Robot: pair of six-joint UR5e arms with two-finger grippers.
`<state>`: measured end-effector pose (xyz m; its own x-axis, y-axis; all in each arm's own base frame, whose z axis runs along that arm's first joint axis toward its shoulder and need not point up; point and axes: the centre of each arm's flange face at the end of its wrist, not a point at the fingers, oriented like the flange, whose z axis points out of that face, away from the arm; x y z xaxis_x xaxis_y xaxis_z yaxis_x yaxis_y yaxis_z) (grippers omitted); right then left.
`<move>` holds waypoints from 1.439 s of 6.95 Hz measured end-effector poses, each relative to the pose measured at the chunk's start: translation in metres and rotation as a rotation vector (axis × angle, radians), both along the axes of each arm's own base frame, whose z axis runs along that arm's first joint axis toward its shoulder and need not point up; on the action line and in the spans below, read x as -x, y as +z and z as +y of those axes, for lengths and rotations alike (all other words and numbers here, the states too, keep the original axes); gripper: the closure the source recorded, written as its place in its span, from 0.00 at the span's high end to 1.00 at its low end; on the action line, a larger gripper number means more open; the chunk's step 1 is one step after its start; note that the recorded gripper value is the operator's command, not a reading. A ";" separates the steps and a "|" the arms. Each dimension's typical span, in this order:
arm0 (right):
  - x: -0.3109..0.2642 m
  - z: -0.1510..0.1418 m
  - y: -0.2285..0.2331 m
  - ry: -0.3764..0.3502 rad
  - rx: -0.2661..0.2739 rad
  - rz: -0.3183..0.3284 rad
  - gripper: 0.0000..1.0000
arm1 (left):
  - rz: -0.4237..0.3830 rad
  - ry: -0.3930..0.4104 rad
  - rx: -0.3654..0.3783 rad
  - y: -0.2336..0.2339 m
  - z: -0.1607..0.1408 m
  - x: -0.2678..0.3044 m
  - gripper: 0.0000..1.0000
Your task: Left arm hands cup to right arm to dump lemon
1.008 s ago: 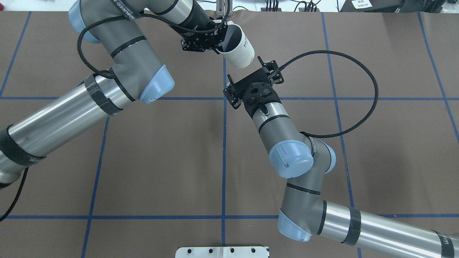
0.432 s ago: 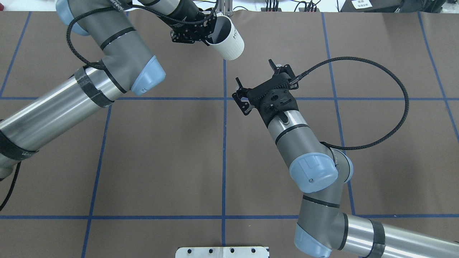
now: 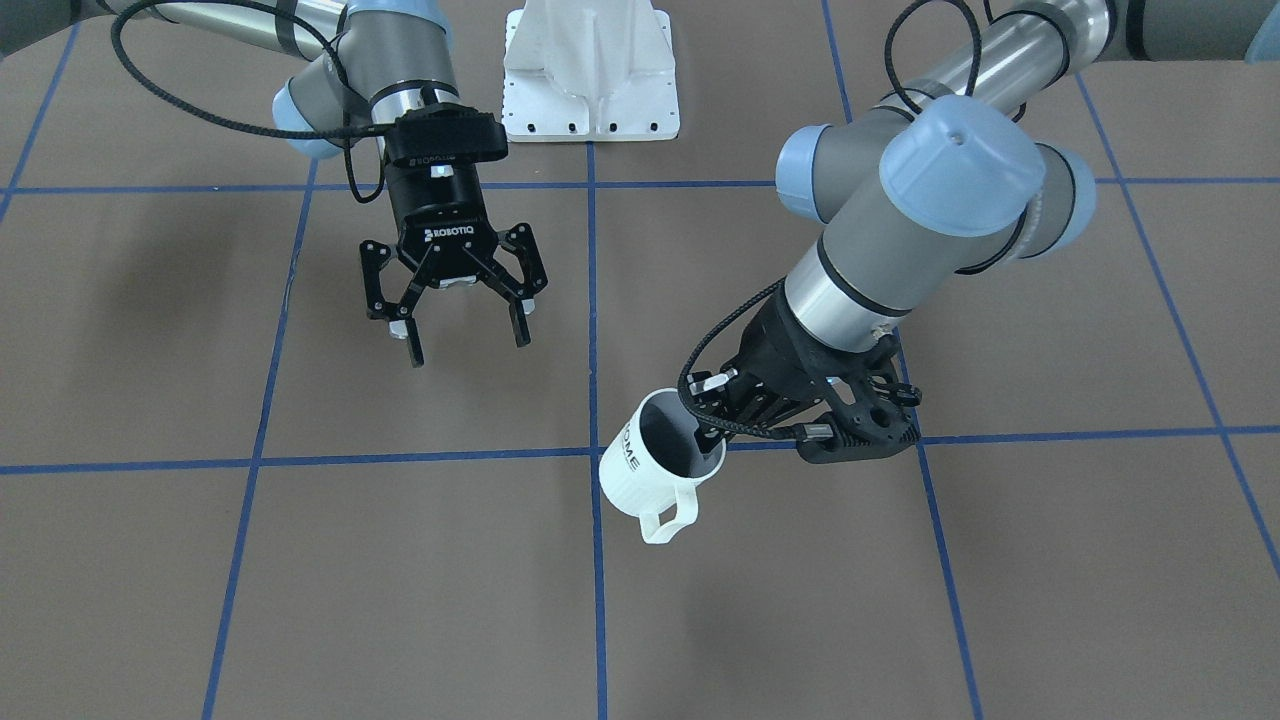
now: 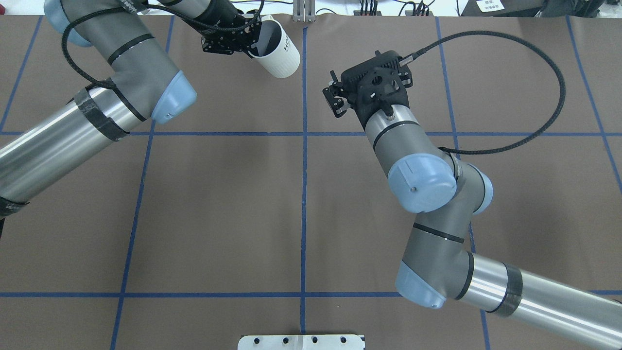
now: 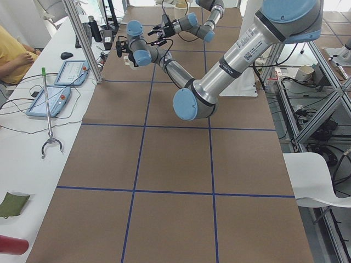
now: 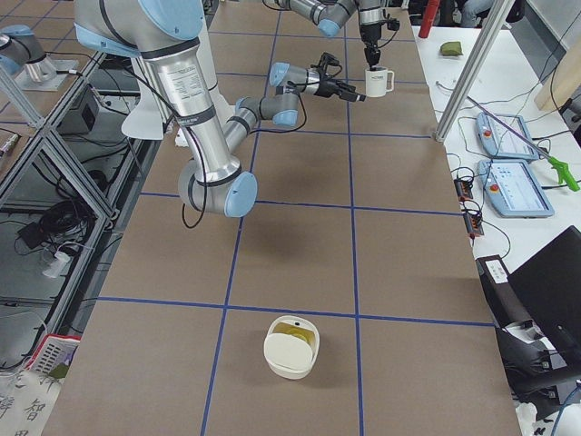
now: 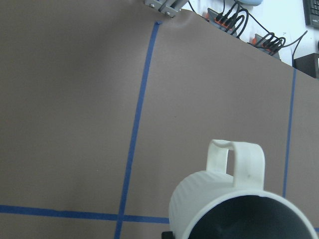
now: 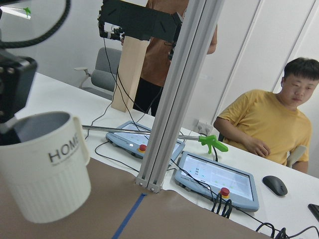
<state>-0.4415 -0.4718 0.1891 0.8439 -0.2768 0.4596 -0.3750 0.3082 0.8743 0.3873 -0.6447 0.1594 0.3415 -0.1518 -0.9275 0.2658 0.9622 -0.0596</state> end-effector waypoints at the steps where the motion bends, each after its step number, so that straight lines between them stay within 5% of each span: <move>1: -0.019 -0.028 0.002 -0.030 0.083 -0.001 0.98 | -0.004 -0.005 -0.003 0.008 0.000 0.008 0.00; 6: -0.199 -0.144 0.055 -0.318 0.624 -0.105 0.98 | -0.106 0.032 -0.111 0.133 0.043 0.095 0.00; 10: -0.278 -0.154 0.111 -0.404 0.744 -0.121 0.99 | -0.307 0.163 -0.220 0.302 0.103 0.179 0.00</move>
